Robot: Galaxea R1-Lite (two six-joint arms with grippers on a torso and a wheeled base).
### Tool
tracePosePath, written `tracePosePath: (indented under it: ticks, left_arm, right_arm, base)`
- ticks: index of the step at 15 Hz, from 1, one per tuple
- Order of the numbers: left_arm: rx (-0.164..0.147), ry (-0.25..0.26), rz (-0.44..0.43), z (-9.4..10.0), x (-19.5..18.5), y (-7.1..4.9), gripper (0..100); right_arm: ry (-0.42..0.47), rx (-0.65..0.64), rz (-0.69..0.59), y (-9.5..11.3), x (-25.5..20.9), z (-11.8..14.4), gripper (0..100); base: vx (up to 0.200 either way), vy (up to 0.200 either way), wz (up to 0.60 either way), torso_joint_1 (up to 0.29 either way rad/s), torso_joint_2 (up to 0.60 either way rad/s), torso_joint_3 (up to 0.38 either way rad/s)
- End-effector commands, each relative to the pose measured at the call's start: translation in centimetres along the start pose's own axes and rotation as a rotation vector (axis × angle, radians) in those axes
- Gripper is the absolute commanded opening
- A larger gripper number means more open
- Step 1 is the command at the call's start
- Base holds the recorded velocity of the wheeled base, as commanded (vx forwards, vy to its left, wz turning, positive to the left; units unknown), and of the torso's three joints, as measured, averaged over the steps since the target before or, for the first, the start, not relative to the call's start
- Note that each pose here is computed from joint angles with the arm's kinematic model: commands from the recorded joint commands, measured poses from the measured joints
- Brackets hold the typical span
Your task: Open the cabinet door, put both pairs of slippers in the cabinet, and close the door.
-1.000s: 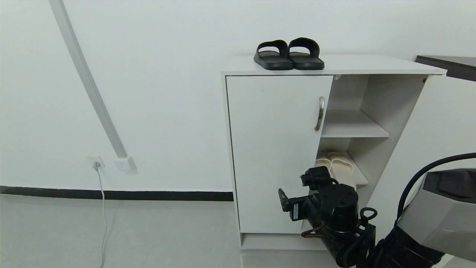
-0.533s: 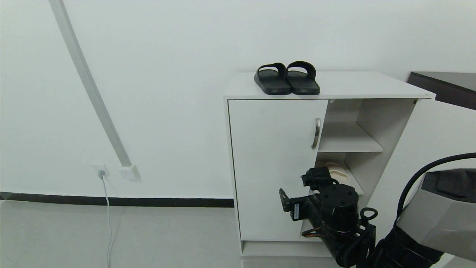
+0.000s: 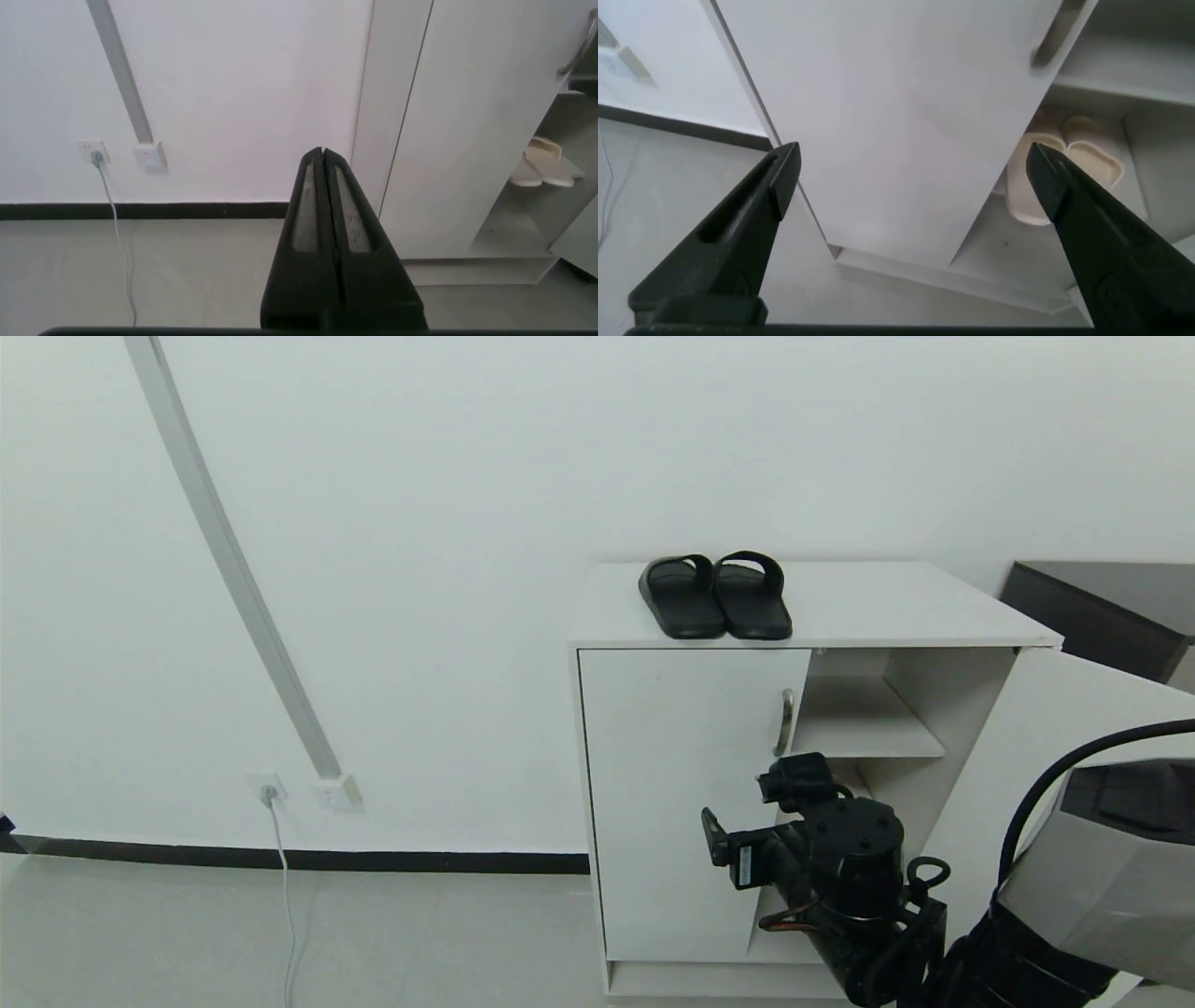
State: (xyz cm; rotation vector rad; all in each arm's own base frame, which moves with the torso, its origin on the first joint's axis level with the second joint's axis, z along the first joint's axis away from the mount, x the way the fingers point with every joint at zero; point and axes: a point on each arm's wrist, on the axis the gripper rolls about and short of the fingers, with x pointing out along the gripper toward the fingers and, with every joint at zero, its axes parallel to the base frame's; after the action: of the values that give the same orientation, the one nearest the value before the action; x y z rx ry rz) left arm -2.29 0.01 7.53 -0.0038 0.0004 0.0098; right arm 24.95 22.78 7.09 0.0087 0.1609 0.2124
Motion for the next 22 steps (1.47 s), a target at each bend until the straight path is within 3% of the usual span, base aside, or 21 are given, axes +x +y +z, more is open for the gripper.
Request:
tracePosePath:
  ticks: [1,15,18,21,22]
  left_arm:
    - [-0.001,0.001,0.001,0.0,0.0,0.0,0]
    - [-0.001,0.001,0.001,0.0,0.0,0.0,0]
    - [-0.001,0.001,0.001,0.0,0.0,0.0,0]
    - [-0.001,0.001,0.001,0.0,0.0,0.0,0]
    - [0.001,0.001,0.006,0.0,0.0,0.0,0]
  right_arm:
    - [-0.002,0.001,0.001,0.0,-0.1,0.0,100]
    - [-0.045,-0.04,-0.002,-0.4,-0.1,1.1,100]
    - [-0.071,-0.03,0.064,-0.3,-0.2,1.1,100]
    - [-0.116,-0.037,0.046,-0.6,0.7,2.8,100]
    - [-0.093,-0.035,0.029,-0.5,2.0,3.6,100]
  base:
    - [0.0,0.0,0.0,0.193,-0.52,-0.325]
    - [0.0,0.0,0.0,0.231,-0.55,-0.323]
    - [0.0,0.0,0.0,0.194,-0.42,-0.237]
    - [0.0,0.0,0.0,0.186,-0.38,-0.209]
    - [0.0,0.0,0.0,0.173,-0.37,-0.193]
